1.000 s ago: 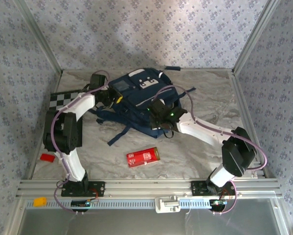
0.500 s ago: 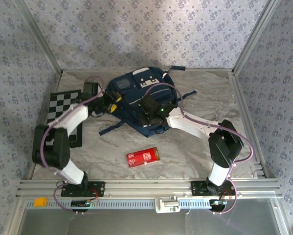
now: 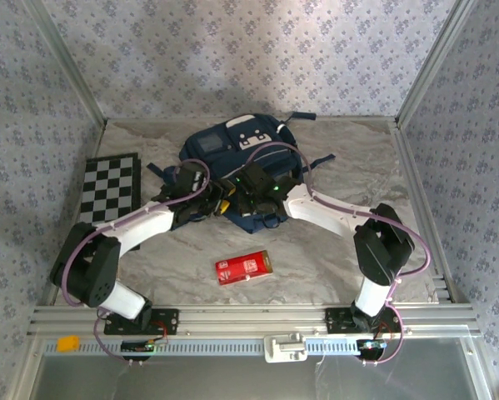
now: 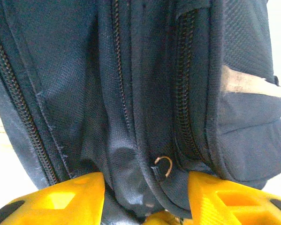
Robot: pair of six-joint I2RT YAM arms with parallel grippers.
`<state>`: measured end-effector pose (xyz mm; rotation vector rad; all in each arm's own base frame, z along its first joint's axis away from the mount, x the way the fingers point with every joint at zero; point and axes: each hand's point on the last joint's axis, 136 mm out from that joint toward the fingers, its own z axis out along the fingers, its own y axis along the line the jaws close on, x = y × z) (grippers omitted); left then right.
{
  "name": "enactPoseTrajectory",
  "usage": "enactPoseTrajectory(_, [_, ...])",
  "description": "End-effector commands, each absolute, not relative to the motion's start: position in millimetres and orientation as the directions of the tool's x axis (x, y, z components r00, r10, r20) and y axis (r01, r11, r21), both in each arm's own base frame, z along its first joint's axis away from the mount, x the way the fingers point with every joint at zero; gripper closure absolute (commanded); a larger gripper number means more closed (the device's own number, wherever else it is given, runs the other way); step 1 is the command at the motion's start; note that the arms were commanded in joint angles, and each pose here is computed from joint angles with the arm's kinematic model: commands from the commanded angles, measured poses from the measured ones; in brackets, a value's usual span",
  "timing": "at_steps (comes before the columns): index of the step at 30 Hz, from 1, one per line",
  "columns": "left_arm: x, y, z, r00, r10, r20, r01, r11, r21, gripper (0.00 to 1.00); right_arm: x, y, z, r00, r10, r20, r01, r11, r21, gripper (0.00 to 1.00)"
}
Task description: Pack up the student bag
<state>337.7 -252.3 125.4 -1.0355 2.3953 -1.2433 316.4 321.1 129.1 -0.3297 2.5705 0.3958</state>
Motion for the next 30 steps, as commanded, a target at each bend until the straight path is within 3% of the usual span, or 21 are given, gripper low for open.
enactPoseTrajectory(1, [360, -254, 142, -0.657, -0.753, 0.05, -0.457, 0.344, -0.821, 0.59, 314, 328, 120, -0.85, -0.152, -0.505, -0.303, 0.924, 0.233, 1.0])
enactPoseTrajectory(5, [366, -241, 140, -0.616, -0.788, -0.01, -0.464, 0.373, -0.803, 0.79, 318, 324, 123, -0.847, -0.144, -0.512, -0.288, 0.934, 0.213, 1.0])
enactPoseTrajectory(8, [370, -227, 144, -0.604, -0.794, -0.062, -0.464, 0.414, -0.784, 0.98, 317, 309, 125, -0.847, -0.155, -0.508, -0.267, 0.951, 0.154, 1.0])
enactPoseTrajectory(9, [372, -220, 146, -0.604, -0.792, -0.092, -0.456, 0.438, -0.775, 1.0, 317, 302, 127, -0.845, -0.161, -0.51, -0.262, 0.956, 0.133, 1.0])
enactPoseTrajectory(15, [387, -186, 168, -0.636, -0.746, -0.198, -0.379, 0.525, -0.763, 1.0, 303, 248, 123, -0.872, -0.16, -0.464, -0.222, 0.972, 0.082, 1.0])
enactPoseTrajectory(21, [411, -161, 178, -0.676, -0.704, -0.219, -0.328, 0.553, -0.765, 1.0, 309, 200, 112, -0.892, -0.126, -0.434, -0.172, 0.983, 0.068, 1.0])
enactPoseTrajectory(26, [440, -157, 186, -0.7, -0.668, -0.252, -0.272, 0.575, -0.771, 1.0, 300, 265, 133, -0.852, -0.242, -0.465, -0.355, 0.919, 0.171, 1.0])
enactPoseTrajectory(30, [460, -158, 196, -0.736, -0.623, -0.265, -0.229, 0.598, -0.768, 0.97, 304, 318, 145, -0.83, -0.245, -0.5, -0.406, 0.881, 0.243, 1.0])
